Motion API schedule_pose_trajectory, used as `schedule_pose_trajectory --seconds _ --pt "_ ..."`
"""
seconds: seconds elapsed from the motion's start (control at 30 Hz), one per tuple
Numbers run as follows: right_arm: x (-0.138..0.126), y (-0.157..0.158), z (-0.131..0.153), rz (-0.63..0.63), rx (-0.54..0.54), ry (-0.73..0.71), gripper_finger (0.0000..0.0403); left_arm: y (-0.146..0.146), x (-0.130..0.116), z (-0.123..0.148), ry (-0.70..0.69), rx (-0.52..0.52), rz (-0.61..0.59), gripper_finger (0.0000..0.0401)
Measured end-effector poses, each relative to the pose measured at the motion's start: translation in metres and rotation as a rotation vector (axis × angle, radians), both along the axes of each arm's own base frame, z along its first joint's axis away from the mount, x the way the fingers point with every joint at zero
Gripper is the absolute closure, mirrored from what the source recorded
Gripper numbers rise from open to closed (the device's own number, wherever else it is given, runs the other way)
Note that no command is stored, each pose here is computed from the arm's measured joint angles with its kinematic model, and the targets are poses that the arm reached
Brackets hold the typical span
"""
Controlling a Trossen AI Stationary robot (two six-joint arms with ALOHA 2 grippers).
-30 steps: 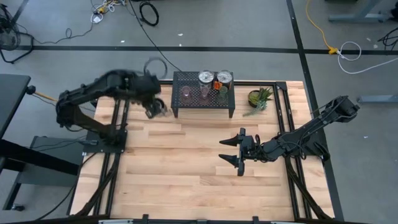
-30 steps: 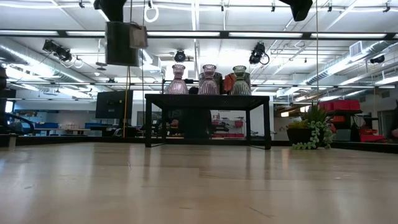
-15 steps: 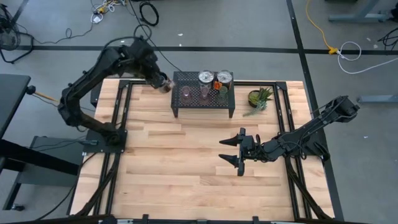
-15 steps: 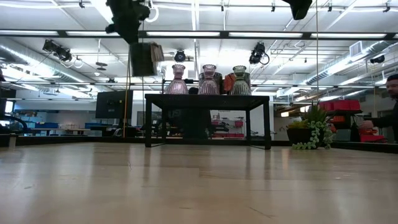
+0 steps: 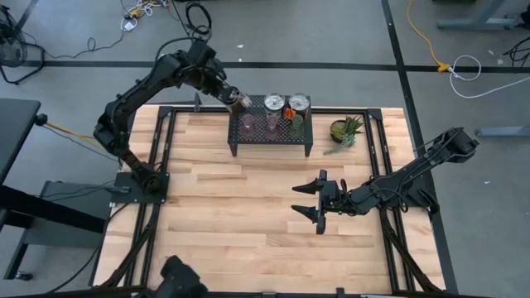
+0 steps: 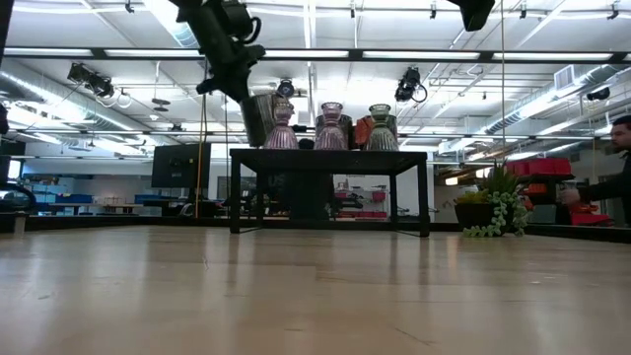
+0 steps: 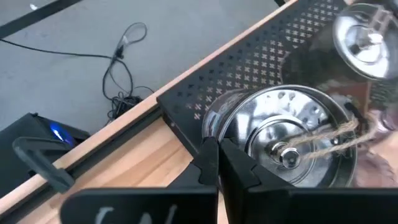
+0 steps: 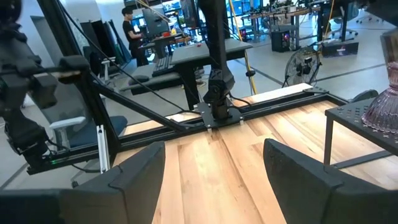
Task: Pick & Place candle stick holders
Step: Put the scented candle on the shelf aligned with the other silver scented candles
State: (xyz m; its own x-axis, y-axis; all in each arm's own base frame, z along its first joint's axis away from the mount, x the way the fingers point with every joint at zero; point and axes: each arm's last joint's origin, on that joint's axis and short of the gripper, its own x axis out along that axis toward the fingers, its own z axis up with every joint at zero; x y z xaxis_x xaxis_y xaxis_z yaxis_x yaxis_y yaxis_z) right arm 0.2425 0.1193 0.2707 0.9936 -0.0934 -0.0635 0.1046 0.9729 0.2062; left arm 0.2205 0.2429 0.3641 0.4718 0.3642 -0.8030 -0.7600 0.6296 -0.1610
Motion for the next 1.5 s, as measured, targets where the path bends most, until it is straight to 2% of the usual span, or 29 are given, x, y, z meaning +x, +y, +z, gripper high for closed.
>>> schedule_pose_trajectory --seconds 0.2,0.47,1.07,1.33,1.5 --pt "0.000 0.000 0.000 0.000 -0.002 0.001 0.0134 0.010 0.006 -0.012 0.009 -0.036 -0.001 0.0400" --pt "0.000 0.000 0.000 0.000 -0.004 0.001 0.0134 0.012 0.013 -0.007 -0.117 -0.043 -0.029 0.0400" --pt "0.000 0.000 0.000 -0.001 -0.005 0.001 0.0134 -0.002 0.032 -0.009 -0.095 -0.020 -0.070 0.0400" --pt "0.000 0.000 0.000 -0.001 -0.005 0.001 0.0134 0.005 0.043 -0.027 -0.055 -0.051 -0.069 0.0400" --pt "0.000 0.000 0.000 -0.001 -0.009 0.002 0.0134 0.008 0.042 -0.028 -0.053 -0.047 -0.060 0.0400"
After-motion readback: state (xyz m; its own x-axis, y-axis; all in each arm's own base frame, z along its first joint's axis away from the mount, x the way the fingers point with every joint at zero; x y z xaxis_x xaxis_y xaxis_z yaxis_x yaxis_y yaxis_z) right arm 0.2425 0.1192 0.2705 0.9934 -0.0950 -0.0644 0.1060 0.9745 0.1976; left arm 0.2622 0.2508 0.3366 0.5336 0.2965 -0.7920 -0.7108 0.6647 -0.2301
